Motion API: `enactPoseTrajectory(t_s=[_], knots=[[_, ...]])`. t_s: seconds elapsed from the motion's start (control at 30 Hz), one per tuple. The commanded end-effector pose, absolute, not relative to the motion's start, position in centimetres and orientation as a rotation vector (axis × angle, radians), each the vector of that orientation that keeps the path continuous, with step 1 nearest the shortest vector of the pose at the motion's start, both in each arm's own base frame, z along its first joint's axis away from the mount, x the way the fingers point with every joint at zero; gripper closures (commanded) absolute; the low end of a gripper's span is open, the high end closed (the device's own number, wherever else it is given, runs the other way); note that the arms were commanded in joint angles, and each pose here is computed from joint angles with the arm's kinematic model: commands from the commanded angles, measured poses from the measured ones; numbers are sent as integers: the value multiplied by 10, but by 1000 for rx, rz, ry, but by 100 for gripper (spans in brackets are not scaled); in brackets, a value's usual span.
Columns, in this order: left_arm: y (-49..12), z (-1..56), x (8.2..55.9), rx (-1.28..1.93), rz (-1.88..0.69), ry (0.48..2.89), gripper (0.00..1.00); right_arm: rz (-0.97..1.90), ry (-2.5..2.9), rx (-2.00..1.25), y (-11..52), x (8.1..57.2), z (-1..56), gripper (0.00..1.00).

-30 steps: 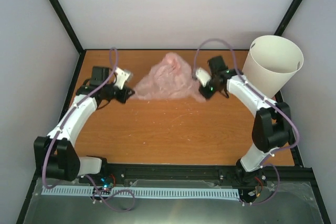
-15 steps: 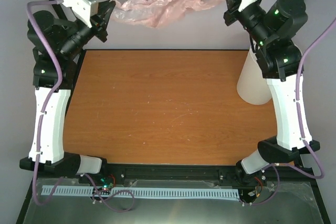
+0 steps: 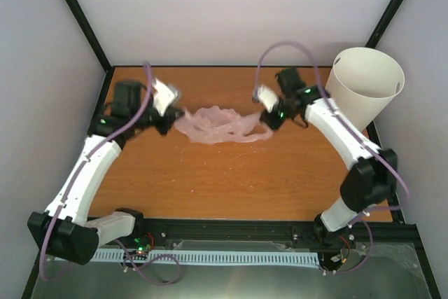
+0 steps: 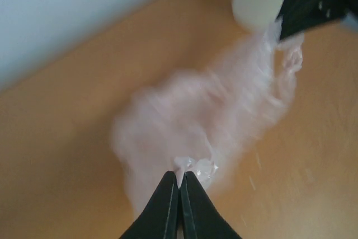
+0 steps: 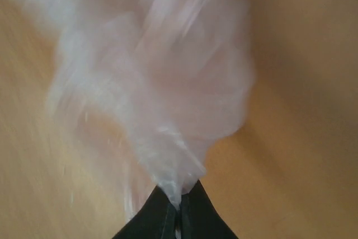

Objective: Put the trash bags into the trash bin

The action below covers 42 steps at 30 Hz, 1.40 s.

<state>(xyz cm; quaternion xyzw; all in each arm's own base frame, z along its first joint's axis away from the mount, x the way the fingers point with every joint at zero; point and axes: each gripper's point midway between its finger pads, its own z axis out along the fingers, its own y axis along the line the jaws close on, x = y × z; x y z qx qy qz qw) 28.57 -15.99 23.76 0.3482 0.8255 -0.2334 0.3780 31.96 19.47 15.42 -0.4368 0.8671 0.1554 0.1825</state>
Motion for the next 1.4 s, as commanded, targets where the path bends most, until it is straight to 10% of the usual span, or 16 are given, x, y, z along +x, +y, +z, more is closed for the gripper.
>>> enactPoseTrajectory(t_s=[0.0, 0.17, 0.27, 0.33, 0.47, 0.57, 0.73, 0.9, 1.07, 1.17, 1.37], knots=[[-167, 427, 338, 807, -429, 1645, 99, 324, 1748, -990, 218, 369, 397, 97], [-154, 596, 376, 569, -340, 1333, 99, 158, 1351, -545, 181, 413, 610, 97], [-152, 627, 360, 566, -316, 1215, 99, 201, 1233, -582, 187, 390, 643, 97], [-161, 576, 363, 656, -328, 1311, 99, 196, 1372, -740, 205, 400, 566, 97], [-176, 284, 351, 948, -495, 1975, 99, 199, 2072, -1191, 208, 375, 256, 97], [-169, 238, 299, 1003, -540, 2005, 99, 341, 2287, -1252, 194, 314, 185, 97], [-164, 386, 290, 898, -409, 1613, 99, 449, 1815, -1211, 220, 291, 331, 97], [-156, 560, 342, 680, -288, 1358, 99, 246, 1443, -723, 209, 370, 525, 97], [-161, 598, 388, 590, -310, 1341, 99, 143, 1330, -537, 191, 417, 613, 97], [-179, 520, 375, 730, -408, 1444, 99, 248, 1481, -773, 222, 409, 537, 97], [-178, 270, 294, 932, -602, 1933, 99, 411, 2234, -1182, 206, 311, 204, 97]])
